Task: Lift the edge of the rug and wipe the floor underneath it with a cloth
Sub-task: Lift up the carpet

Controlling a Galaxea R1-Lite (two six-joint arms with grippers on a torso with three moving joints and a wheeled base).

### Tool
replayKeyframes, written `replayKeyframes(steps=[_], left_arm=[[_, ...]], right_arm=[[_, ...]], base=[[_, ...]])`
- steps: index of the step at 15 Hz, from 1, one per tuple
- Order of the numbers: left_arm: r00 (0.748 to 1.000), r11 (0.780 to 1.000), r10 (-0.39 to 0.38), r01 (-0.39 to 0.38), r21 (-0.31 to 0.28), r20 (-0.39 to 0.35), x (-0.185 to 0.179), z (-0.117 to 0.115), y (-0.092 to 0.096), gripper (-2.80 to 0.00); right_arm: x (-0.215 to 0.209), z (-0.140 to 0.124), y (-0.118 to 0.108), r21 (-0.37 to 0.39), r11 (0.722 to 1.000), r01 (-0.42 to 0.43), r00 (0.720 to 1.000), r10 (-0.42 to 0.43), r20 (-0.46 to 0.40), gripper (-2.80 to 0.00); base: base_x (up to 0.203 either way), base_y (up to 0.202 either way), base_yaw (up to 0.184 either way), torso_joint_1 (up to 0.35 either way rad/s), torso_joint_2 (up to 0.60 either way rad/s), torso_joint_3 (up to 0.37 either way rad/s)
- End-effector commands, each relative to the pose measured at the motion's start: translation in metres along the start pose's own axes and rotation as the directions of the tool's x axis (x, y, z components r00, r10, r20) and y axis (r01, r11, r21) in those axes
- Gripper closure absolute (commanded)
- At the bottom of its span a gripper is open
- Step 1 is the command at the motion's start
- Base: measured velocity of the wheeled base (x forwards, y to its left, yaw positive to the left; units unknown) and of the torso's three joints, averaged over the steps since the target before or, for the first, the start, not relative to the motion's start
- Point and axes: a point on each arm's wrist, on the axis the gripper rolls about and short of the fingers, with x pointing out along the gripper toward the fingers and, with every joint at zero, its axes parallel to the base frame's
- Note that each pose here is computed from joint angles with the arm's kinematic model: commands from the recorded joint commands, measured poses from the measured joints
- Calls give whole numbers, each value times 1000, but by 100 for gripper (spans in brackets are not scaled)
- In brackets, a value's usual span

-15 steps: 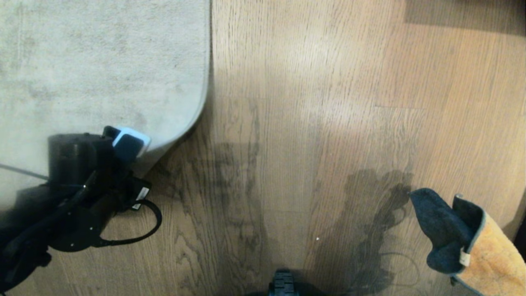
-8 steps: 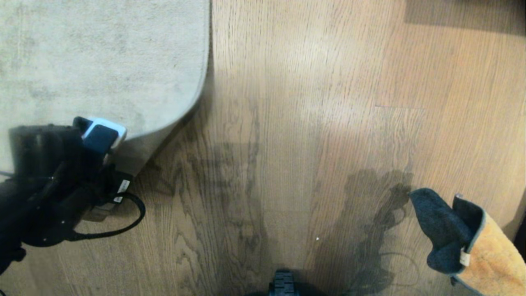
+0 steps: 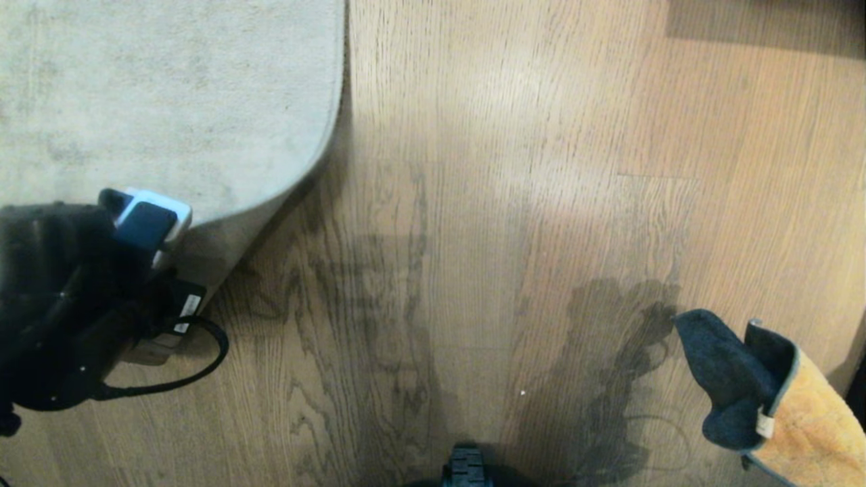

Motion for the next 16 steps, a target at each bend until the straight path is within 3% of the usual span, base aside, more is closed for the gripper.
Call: replayKeyframes(steps=[1, 16], left_arm=[[1000, 1000, 5, -5, -2, 4, -1, 0, 1, 0], [1000, 1000, 0, 0, 2, 4, -1, 0, -1, 0]], right_arm=[[0, 0, 0, -1, 1000, -1, 1000, 1, -1, 0], [0, 0, 0, -1, 1000, -1, 1000, 1, -1, 0]], base=[[0, 0, 0, 0, 0, 0], [0, 0, 0, 0, 0, 0]])
